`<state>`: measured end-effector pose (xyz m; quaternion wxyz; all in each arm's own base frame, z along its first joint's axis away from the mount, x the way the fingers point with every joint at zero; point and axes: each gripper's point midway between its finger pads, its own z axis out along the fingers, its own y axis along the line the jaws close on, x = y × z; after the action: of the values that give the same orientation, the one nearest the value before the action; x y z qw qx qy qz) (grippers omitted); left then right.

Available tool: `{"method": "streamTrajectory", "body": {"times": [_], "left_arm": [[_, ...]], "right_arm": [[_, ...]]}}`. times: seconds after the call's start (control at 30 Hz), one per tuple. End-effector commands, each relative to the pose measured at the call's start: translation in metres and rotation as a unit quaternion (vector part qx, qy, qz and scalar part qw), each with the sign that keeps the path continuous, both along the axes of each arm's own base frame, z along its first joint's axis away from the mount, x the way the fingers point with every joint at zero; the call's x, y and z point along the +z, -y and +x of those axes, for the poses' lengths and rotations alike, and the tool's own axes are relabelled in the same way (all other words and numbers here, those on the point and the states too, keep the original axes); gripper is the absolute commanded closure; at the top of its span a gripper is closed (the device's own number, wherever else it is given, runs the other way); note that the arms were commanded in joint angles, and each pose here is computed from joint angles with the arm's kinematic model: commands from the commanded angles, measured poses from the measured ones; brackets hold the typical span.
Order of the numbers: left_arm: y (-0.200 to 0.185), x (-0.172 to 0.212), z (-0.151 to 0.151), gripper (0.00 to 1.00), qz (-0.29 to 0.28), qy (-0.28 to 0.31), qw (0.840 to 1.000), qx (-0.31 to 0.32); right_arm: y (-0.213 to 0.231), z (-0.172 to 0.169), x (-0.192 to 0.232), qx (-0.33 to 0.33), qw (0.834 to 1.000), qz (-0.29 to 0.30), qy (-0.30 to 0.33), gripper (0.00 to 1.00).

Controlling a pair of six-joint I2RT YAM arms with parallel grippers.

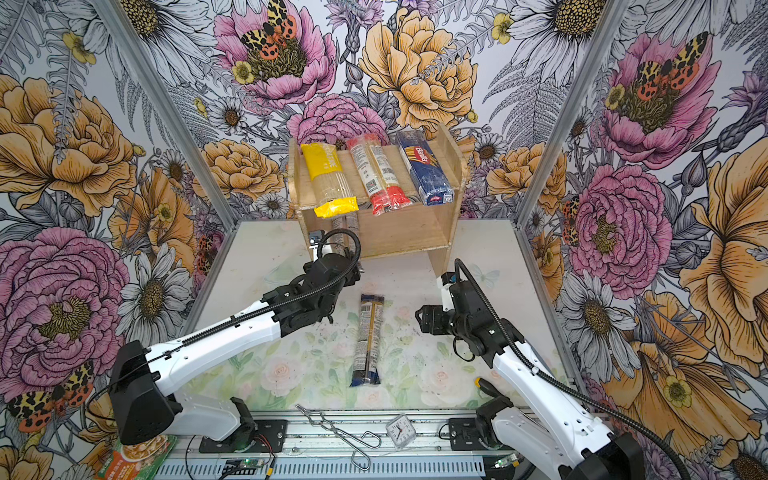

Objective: Place and organize the pasta boxes and bags onto the shelf

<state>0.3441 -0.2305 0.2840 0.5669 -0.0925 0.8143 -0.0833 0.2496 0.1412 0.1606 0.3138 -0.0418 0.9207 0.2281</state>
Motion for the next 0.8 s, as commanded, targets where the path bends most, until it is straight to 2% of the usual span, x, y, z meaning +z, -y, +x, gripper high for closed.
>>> {"method": "streamTrajectory", "body": {"times": [0.0, 0.13, 0.37, 0.6, 0.77], "left_arm": [[0.002, 0.005, -0.01, 0.17, -0.007, 0.004, 1.0, -0.022], [0.01, 0.003, -0.022, 0.16, -0.006, -0.008, 0.998, -0.061], [0.014, 0.007, -0.053, 0.11, 0.016, 0.005, 0.994, -0.108], [0.002, -0.004, -0.08, 0.08, -0.002, 0.003, 0.992, -0.13], [-0.014, -0.021, -0.093, 0.07, -0.028, -0.008, 0.992, -0.121]], "right_arm": [[-0.001, 0.001, 0.005, -0.006, 1.0, 0.017, 0.008, 0.2], [-0.002, 0.001, 0.008, -0.007, 1.0, 0.024, 0.008, 0.2], [-0.01, -0.004, 0.009, 0.006, 0.999, 0.046, -0.004, 0.2], [-0.015, -0.006, 0.004, 0.005, 0.998, 0.055, -0.022, 0.2], [-0.022, -0.011, -0.002, 0.008, 0.998, 0.063, -0.029, 0.18]]}}
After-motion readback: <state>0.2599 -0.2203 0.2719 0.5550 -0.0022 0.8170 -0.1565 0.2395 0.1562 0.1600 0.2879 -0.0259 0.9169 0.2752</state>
